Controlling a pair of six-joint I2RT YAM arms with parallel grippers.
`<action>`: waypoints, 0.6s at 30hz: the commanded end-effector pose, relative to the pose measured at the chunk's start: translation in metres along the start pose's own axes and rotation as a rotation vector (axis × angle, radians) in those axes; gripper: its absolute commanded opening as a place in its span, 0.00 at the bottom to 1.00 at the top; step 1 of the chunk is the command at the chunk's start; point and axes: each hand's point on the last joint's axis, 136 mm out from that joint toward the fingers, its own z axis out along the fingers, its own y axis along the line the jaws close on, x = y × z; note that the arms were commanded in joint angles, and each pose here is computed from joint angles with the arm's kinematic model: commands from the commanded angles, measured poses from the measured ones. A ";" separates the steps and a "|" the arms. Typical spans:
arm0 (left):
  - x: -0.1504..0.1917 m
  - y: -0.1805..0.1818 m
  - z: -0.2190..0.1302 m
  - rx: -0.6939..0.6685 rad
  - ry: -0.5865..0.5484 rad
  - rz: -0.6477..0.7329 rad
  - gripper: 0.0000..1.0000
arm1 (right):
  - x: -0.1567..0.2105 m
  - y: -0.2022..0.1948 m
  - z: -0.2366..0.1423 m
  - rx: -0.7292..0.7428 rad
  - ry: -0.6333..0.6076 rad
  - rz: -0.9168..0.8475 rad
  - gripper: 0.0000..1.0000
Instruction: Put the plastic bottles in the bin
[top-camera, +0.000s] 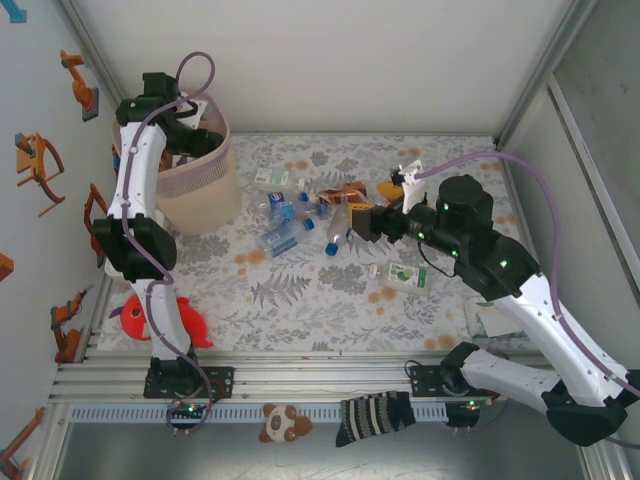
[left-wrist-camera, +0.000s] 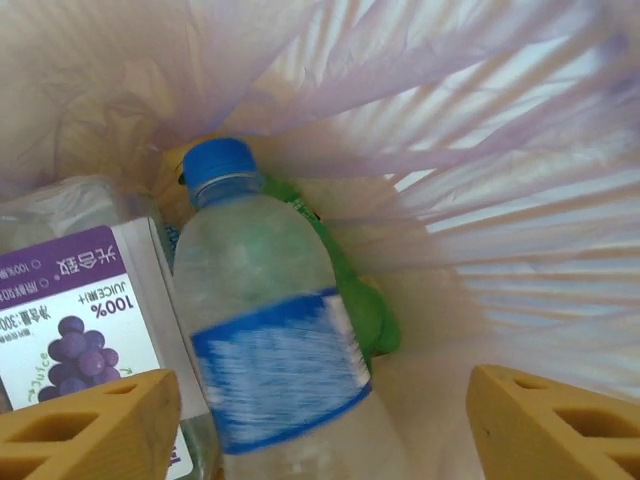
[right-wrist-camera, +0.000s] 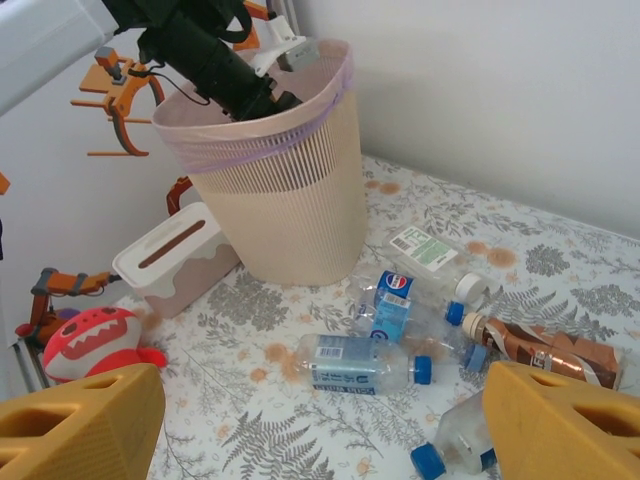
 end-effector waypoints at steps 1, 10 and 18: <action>-0.017 -0.011 -0.036 0.011 -0.094 0.012 0.78 | -0.014 0.003 -0.007 -0.008 -0.036 0.007 0.82; -0.040 -0.031 -0.078 0.081 -0.247 0.012 0.73 | -0.013 -0.001 -0.004 0.008 -0.035 0.009 0.82; -0.043 -0.057 -0.103 0.154 -0.320 0.029 0.71 | 0.003 -0.040 0.001 0.231 0.077 0.034 0.82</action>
